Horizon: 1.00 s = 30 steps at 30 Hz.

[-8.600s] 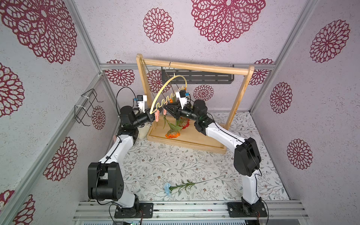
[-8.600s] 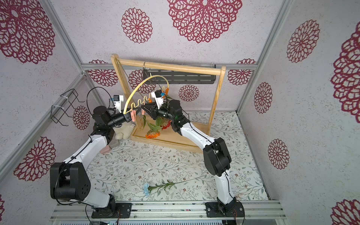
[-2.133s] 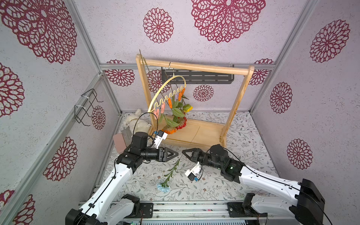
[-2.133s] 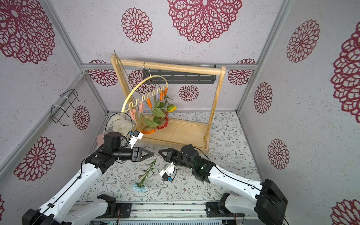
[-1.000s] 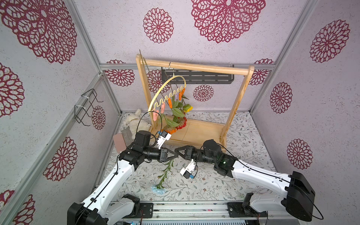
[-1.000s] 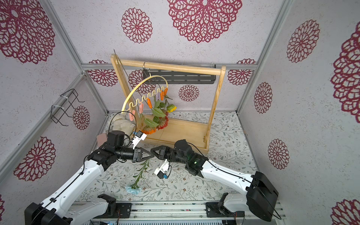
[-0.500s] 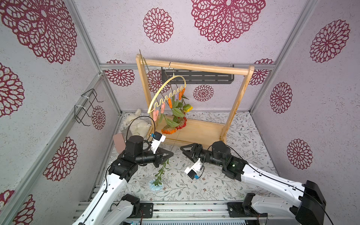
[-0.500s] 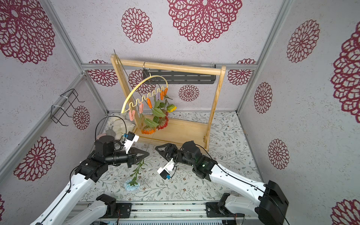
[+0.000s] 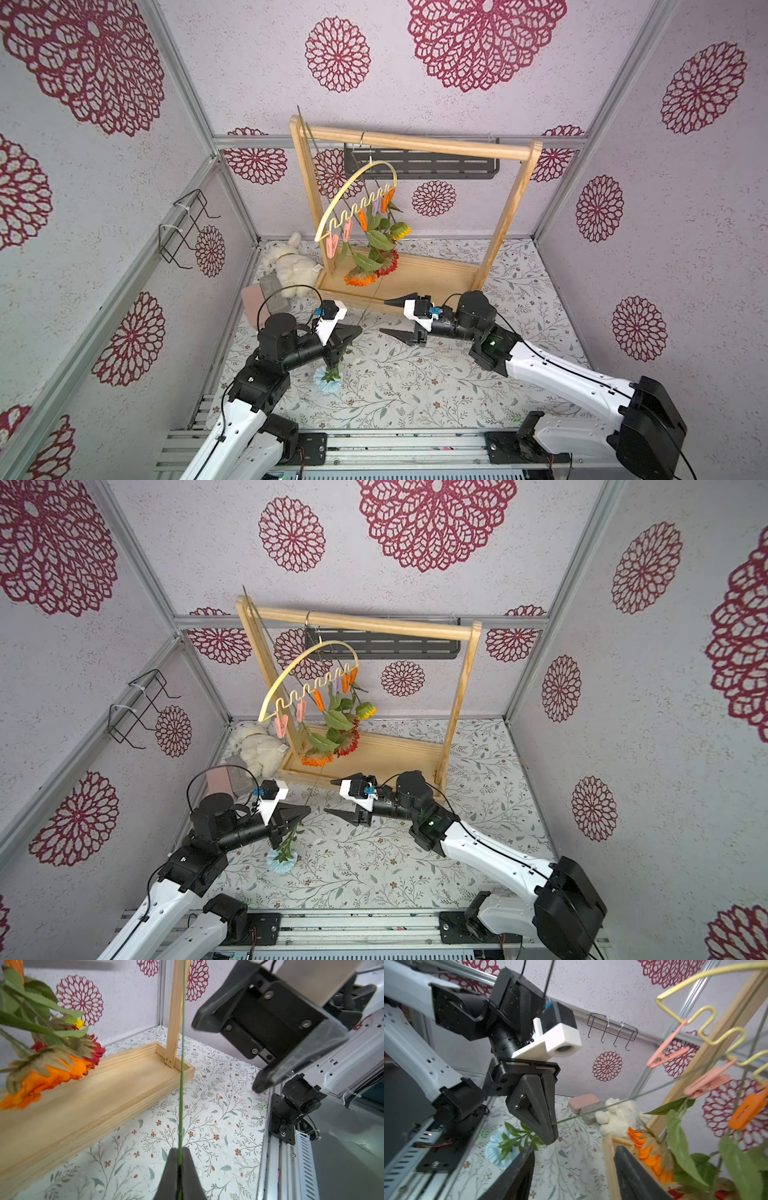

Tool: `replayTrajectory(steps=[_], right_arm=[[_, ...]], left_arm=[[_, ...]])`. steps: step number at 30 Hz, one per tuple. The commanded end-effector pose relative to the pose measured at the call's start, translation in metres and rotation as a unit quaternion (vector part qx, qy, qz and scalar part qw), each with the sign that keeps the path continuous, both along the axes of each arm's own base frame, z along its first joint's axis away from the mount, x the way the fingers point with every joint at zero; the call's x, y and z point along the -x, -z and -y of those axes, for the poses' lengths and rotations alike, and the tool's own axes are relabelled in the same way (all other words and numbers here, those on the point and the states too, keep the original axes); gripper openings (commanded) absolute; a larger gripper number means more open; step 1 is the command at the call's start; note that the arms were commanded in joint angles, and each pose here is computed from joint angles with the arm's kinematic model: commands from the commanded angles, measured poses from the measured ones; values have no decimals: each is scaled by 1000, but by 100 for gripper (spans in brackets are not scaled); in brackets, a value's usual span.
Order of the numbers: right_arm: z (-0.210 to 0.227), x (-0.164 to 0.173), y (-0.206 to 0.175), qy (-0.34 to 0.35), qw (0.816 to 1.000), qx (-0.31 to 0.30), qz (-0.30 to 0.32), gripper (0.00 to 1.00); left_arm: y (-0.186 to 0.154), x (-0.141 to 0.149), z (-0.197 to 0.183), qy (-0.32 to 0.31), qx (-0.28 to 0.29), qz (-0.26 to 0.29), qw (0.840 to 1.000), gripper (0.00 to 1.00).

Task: Dry the flowers on a clothes hanger
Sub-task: Pick up the flower at the center of the board.

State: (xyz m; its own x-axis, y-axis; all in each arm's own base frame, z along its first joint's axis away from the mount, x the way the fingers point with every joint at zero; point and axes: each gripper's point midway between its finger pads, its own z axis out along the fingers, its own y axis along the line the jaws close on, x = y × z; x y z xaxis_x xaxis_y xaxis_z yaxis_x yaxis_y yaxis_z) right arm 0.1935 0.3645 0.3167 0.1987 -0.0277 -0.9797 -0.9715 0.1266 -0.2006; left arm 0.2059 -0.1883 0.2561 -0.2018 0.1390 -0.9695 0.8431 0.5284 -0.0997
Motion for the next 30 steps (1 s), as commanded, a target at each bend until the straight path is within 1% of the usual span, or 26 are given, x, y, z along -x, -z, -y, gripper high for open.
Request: replayTrajectory(steps=[1, 3, 5, 11, 15, 16, 18, 20, 23, 26, 27, 29, 30], right_arm=[[-5, 10, -21, -48, 994, -39, -90, 64], [-8, 16, -25, -71, 992, -45, -93, 64], [-10, 16, -28, -78, 991, -51, -95, 62], [-16, 15, -34, -97, 989, -65, -91, 54], [-20, 18, -37, -119, 986, -73, -90, 44], [-21, 21, -37, -127, 985, -71, -89, 41], [-21, 21, -36, -129, 985, -71, -90, 35], [-22, 21, -36, -131, 985, -71, -89, 32], [-24, 17, -34, -130, 985, -68, -95, 20], [-25, 16, -33, -137, 983, -66, -102, 2], [-24, 15, -33, -140, 982, -68, -104, 0], [-23, 13, -33, -139, 982, -71, -108, 0], [-22, 12, -34, -138, 982, -73, -109, 0]], left_arm=[[-17, 4, 4, 24, -6, 92, 995, 0], [-17, 4, 3, 23, -12, 99, 995, 0], [-16, 7, 5, 34, -18, 105, 994, 0], [-15, 11, 10, 60, -22, 109, 992, 0], [-16, 7, 14, 68, -15, 102, 992, 0], [-17, 7, 15, 70, -14, 100, 992, 0], [-17, 5, 17, 74, -14, 97, 992, 0], [-19, 4, 17, 75, -13, 98, 992, 0], [-21, 3, 18, 73, -13, 101, 992, 0], [-24, 1, 17, 66, -7, 103, 992, 0], [-26, 1, 17, 65, -3, 104, 992, 0], [-28, 1, 18, 68, 3, 104, 992, 0], [-30, 2, 19, 70, 6, 103, 992, 4]])
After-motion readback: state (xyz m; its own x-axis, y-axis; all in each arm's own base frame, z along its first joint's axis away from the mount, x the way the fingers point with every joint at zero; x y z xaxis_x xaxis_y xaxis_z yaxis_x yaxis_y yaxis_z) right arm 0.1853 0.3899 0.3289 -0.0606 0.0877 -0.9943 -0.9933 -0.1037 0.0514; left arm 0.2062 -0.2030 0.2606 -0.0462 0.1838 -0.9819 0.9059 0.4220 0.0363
